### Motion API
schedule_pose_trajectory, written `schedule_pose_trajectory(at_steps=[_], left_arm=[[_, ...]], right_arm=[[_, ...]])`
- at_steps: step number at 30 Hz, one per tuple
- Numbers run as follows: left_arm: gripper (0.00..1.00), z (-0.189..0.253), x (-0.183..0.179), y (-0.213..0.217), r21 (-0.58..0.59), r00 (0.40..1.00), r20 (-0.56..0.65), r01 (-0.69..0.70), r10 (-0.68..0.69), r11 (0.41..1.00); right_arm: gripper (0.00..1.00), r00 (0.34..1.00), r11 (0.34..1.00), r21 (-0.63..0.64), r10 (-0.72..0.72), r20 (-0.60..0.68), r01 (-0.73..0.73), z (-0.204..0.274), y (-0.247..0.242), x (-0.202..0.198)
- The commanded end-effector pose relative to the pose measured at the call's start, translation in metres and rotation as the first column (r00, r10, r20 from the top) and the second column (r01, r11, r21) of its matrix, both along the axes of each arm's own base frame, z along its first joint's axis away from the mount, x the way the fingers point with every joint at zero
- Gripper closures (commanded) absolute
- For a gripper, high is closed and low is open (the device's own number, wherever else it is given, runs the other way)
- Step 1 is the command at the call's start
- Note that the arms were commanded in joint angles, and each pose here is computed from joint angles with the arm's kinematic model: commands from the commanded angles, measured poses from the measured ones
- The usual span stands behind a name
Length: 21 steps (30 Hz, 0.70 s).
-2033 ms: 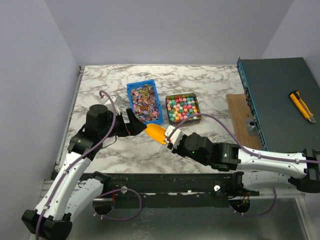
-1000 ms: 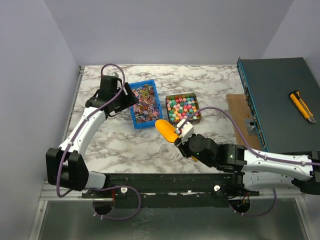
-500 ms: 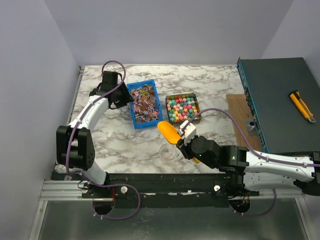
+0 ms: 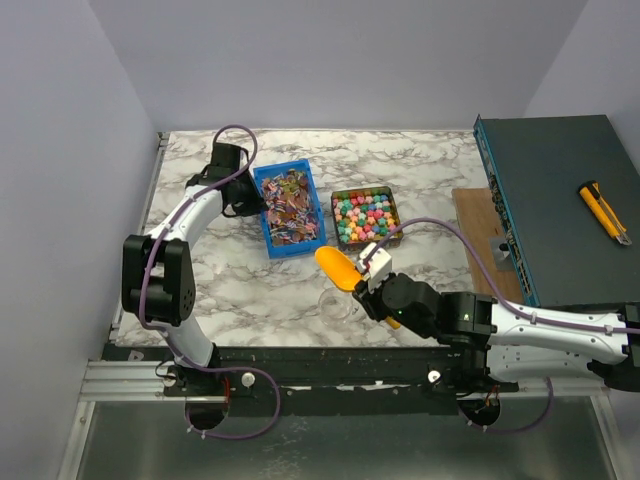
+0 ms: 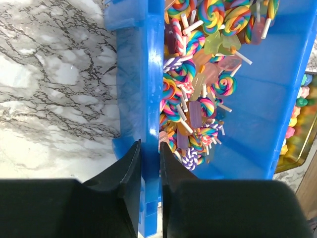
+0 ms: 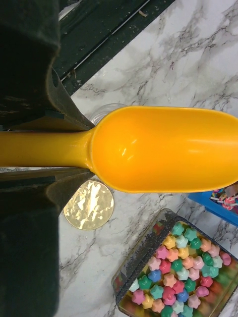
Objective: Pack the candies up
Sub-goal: Adjust the storage box at the center of the board.
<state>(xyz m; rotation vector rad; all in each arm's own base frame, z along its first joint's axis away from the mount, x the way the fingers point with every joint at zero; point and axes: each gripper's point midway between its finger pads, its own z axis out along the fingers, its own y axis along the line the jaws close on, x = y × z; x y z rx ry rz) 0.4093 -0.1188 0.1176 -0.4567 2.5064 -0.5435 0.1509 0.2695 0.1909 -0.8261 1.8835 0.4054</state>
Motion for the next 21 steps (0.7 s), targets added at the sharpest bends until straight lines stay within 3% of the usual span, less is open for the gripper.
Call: schedule_pose_trajectory(at_steps=[1,3,21], left_arm=[[0.93,0.009,0.0,-0.002,-0.028,1.0,0.017,0.007,-0.007,1.0],[1.0,0.009,-0.002,-0.002,-0.038,1.0,0.013,0.0,0.0,0.999],[1.0,-0.004,-0.058,-0.014,-0.262,0.988,0.005,-0.146,0.152,0.954]], right_arm=[[0.99,1.0,1.0,0.017,0.005,-0.019,-0.005,-0.005,0.002,-0.003],[0.99,1.0,1.0,0.015,0.006,-0.02,-0.006,-0.005,0.002,-0.003],[0.99,0.998,0.989,-0.138,0.057,-0.021,-0.06,-0.001,0.011,0.001]])
